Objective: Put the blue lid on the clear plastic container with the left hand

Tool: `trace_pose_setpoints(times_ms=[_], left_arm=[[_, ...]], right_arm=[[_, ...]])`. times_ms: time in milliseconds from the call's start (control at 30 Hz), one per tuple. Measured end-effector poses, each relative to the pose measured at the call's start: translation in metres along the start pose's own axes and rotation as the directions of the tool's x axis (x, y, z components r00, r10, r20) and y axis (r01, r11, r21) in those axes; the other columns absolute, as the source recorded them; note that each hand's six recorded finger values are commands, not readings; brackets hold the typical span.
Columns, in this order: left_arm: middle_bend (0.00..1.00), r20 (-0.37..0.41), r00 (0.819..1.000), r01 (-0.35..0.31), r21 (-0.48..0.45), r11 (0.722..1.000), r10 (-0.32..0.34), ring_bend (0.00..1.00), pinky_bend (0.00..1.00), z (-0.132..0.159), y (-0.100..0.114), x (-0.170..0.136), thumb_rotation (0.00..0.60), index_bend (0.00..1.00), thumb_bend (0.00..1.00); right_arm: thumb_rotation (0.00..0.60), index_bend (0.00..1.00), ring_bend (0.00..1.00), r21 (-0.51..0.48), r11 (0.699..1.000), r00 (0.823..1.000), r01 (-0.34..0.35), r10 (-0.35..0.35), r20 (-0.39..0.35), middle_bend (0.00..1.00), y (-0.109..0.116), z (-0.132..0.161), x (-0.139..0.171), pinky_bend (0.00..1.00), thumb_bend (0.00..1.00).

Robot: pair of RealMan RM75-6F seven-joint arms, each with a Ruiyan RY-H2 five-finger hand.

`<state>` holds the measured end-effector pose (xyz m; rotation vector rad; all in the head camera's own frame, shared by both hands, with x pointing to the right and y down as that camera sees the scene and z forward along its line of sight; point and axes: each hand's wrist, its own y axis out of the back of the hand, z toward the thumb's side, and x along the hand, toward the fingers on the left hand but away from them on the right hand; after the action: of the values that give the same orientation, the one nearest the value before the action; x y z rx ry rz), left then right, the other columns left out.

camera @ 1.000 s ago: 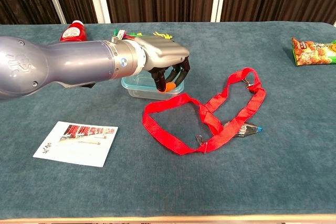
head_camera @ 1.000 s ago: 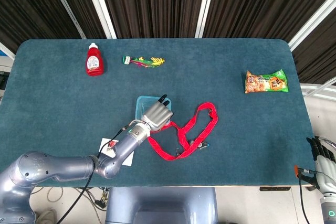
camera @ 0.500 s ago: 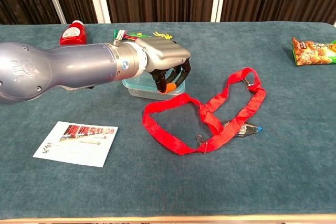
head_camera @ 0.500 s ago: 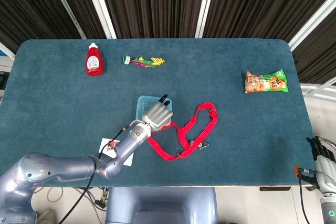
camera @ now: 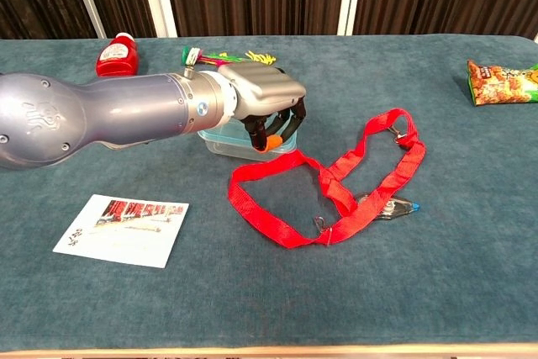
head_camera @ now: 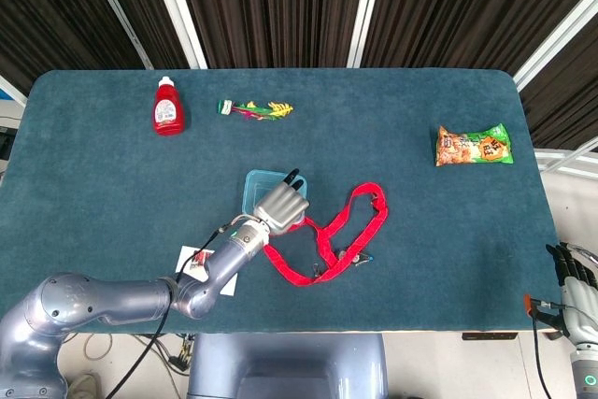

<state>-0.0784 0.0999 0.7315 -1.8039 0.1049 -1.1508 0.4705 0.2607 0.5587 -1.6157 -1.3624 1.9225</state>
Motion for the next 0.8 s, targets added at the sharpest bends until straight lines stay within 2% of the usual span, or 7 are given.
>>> trace_pose_setpoints(times_ms=[400,567,733,800], left_arm=[[0.54,-0.012,1.000,0.005,0.001,1.000,-0.005,0.16,0.04,-0.004,-0.003,-0.001,0.600,0.66,0.48],[0.54,-0.013,0.999,-0.030,-0.010,0.999,0.030,0.16,0.04,-0.005,0.011,-0.001,0.600,0.66,0.48],[0.54,-0.026,0.996,-0.084,-0.029,0.996,0.083,0.16,0.04,-0.011,0.033,-0.006,0.600,0.66,0.48],[0.53,-0.036,0.994,-0.105,-0.041,0.994,0.104,0.16,0.04,-0.015,0.042,-0.010,0.600,0.62,0.48]], right_arm=[[0.600,0.06,0.02,0.001,1.000,1.000,0.002,-0.002,-0.002,0.04,0.000,0.000,0.000,0.00,0.39],[0.600,0.06,0.02,0.003,1.000,1.000,0.003,-0.003,-0.002,0.04,0.000,0.000,0.000,0.00,0.39],[0.600,0.06,0.02,0.005,1.000,1.000,0.004,-0.004,-0.004,0.04,0.000,0.000,0.000,0.00,0.39],[0.600,0.06,0.02,0.007,1.000,1.000,0.007,-0.007,-0.004,0.04,0.001,0.000,0.000,0.00,0.39]])
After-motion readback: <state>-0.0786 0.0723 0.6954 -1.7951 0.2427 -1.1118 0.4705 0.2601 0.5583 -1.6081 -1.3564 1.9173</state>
